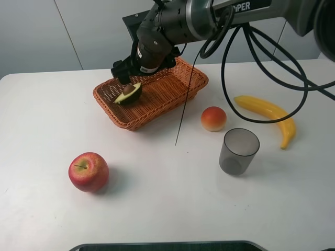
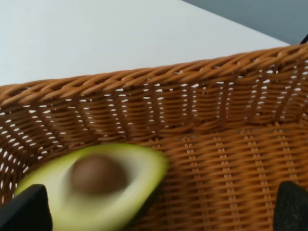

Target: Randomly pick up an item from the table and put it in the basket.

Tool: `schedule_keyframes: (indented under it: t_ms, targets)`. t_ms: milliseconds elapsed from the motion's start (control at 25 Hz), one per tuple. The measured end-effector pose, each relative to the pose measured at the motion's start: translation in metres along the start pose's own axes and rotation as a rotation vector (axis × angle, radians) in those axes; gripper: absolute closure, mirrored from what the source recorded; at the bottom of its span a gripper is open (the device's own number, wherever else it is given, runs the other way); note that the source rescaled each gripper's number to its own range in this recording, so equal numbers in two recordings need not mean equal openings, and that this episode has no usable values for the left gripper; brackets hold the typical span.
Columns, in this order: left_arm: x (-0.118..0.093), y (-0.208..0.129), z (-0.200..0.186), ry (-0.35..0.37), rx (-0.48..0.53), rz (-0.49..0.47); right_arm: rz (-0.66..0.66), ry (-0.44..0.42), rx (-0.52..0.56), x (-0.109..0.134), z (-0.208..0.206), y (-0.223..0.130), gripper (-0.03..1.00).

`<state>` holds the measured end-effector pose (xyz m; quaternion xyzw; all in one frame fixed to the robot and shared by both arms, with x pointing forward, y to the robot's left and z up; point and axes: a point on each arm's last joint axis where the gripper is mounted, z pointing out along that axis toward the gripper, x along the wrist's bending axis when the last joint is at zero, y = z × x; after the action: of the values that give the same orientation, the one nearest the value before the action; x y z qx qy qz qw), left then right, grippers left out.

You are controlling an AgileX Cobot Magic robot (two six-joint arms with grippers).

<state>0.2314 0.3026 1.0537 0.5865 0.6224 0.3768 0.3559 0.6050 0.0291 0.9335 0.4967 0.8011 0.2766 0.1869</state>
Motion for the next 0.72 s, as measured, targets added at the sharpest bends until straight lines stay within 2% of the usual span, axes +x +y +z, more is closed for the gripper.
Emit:
schedule_keyframes:
  t_ms: [120,280,480,720]
  targets:
    - [0.0,0.0,0.0,0.0,0.0,0.0,0.021,-0.003,0.036,-0.003,-0.012,0.003,-0.03]
    - [0.0,0.0,0.0,0.0,0.0,0.0,0.051,-0.013,0.087,-0.018,-0.042,0.014,-0.03]
    - [0.0,0.0,0.0,0.0,0.0,0.0,0.125,-0.059,0.174,-0.054,-0.083,0.017,-0.03]
    - [0.0,0.0,0.0,0.0,0.0,0.0,0.245,-0.117,0.258,-0.106,-0.125,-0.003,-0.03]
